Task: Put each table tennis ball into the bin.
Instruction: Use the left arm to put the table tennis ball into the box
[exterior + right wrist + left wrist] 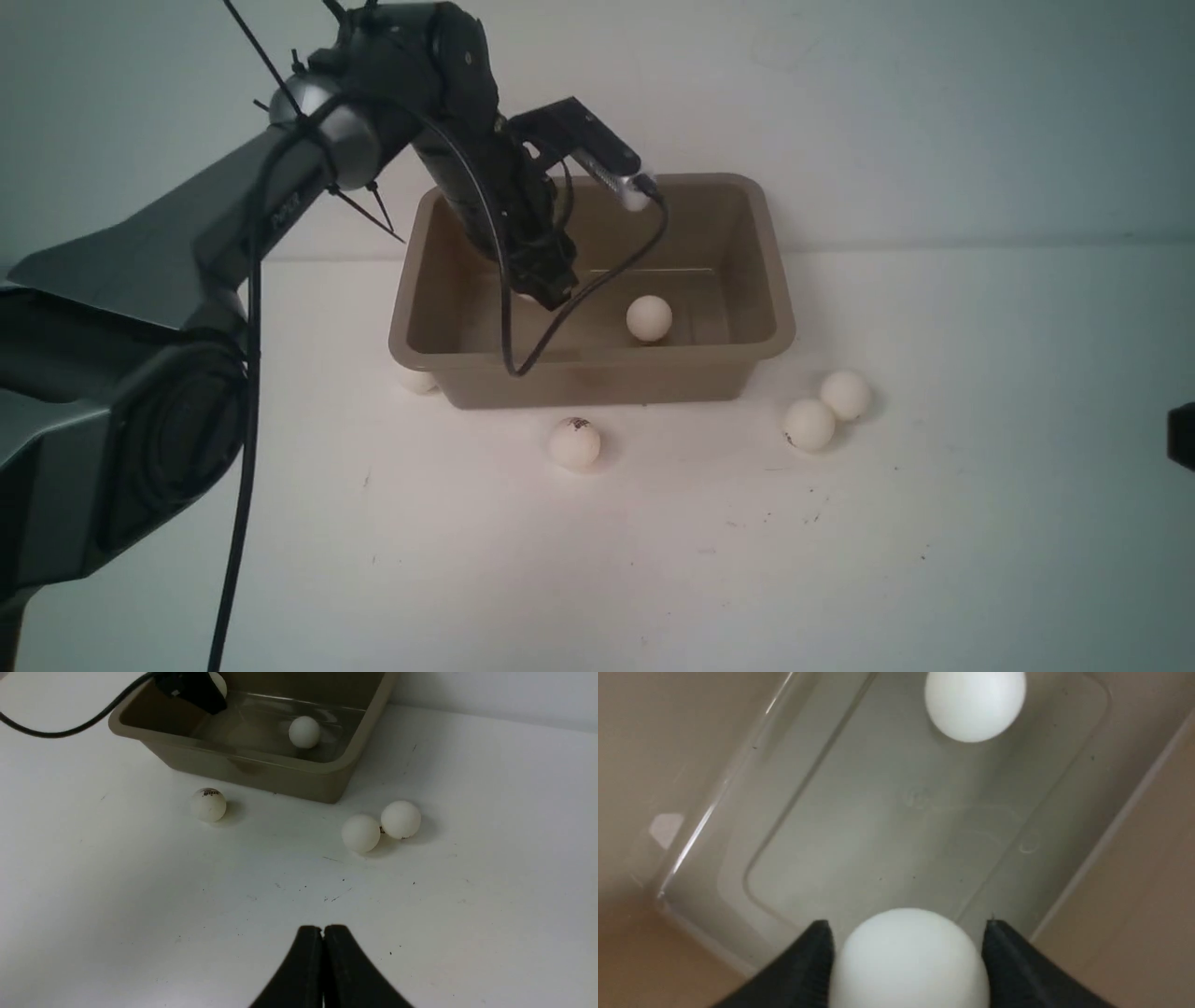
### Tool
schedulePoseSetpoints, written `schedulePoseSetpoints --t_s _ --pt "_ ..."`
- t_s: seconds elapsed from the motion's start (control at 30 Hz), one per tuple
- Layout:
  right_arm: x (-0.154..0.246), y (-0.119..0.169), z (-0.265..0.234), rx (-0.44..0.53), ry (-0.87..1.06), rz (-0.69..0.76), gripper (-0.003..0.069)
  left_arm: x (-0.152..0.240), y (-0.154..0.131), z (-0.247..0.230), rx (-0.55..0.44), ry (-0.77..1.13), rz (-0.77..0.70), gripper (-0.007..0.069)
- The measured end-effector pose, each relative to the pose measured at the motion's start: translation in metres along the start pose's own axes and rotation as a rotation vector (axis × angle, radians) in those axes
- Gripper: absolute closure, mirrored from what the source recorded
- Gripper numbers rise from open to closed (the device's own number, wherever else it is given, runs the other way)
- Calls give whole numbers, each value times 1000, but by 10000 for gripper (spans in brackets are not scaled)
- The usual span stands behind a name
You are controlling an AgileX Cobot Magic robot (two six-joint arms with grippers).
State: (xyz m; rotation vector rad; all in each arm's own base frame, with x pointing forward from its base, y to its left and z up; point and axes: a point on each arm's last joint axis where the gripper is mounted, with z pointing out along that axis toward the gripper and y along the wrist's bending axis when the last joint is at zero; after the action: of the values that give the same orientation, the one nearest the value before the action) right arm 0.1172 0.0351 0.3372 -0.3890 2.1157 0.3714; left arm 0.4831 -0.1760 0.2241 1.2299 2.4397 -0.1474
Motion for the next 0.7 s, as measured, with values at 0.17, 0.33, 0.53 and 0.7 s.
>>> schedulePoseSetpoints --t_s 0.17,0.33,0.53,0.7 --pt "0 0 0 -3 4 19 669 1 -3 -2 29 22 -37 75" --pt "-1 -1 0 10 -14 22 669 -6 -4 -37 52 -50 -41 142" --pt "-2 -2 0 17 -22 20 669 -6 2 -177 78 -439 -14 402" --pt "-3 -2 0 24 -32 20 669 29 22 -221 26 -500 -62 510"
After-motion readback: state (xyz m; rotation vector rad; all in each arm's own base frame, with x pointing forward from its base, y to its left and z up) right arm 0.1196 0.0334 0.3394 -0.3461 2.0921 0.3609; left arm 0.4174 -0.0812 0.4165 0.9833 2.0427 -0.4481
